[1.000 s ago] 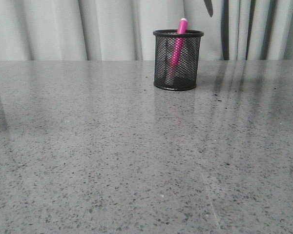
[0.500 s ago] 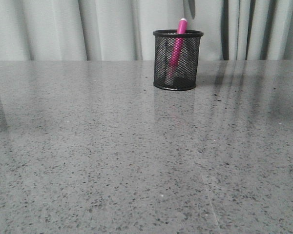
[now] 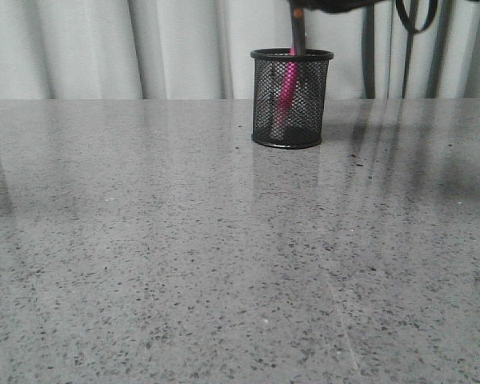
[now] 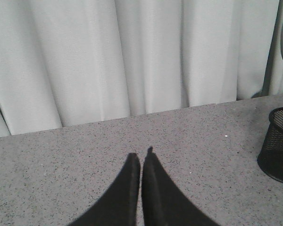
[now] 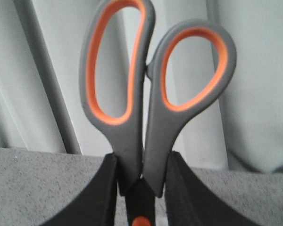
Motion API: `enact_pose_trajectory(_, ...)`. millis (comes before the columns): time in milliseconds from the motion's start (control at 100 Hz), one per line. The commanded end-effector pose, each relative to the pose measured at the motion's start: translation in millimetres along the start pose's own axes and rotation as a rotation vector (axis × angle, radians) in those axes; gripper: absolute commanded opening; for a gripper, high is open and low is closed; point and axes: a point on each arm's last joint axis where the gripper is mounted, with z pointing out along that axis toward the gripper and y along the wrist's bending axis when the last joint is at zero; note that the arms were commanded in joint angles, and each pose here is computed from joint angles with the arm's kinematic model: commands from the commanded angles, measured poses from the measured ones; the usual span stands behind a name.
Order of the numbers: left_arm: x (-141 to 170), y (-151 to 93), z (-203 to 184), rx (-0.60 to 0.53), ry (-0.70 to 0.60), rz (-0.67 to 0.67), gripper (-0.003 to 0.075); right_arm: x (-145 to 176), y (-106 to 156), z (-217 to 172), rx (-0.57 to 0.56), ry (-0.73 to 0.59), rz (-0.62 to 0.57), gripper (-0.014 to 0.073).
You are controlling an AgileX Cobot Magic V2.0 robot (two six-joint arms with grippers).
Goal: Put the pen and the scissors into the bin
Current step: 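Lower the scissors blades-first into the cup and open the right gripper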
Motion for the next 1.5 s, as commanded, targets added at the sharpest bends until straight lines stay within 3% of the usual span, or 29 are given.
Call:
enact_pose_trajectory(0,-16,5,-6,-0.045,-0.098,-0.023,-0.0019,-21,-3,-9,0.02,-0.155,0.019,-0.0076)
enact_pose_trajectory(780,-16,5,-6,-0.045,-0.098,-0.023,-0.0019,-1,-1,-14,-0.029,-0.105,0.017,-0.0074)
enact_pose_trajectory(920,-16,5,-6,-0.045,-0.098,-0.023,-0.0019,-1,-1,-14,-0.033,-0.105,0.012,0.0018)
enact_pose_trajectory(1110,-16,5,-6,-0.045,-0.098,-0.023,-0.0019,-3,-1,-15,-0.03,-0.121,0.012,0.0229)
enact_pose_trajectory(1490,-16,5,-6,-0.045,-0.098,-0.023,-0.0019,-41,-1,-33,-0.036,-0.243,0.033,0.0246)
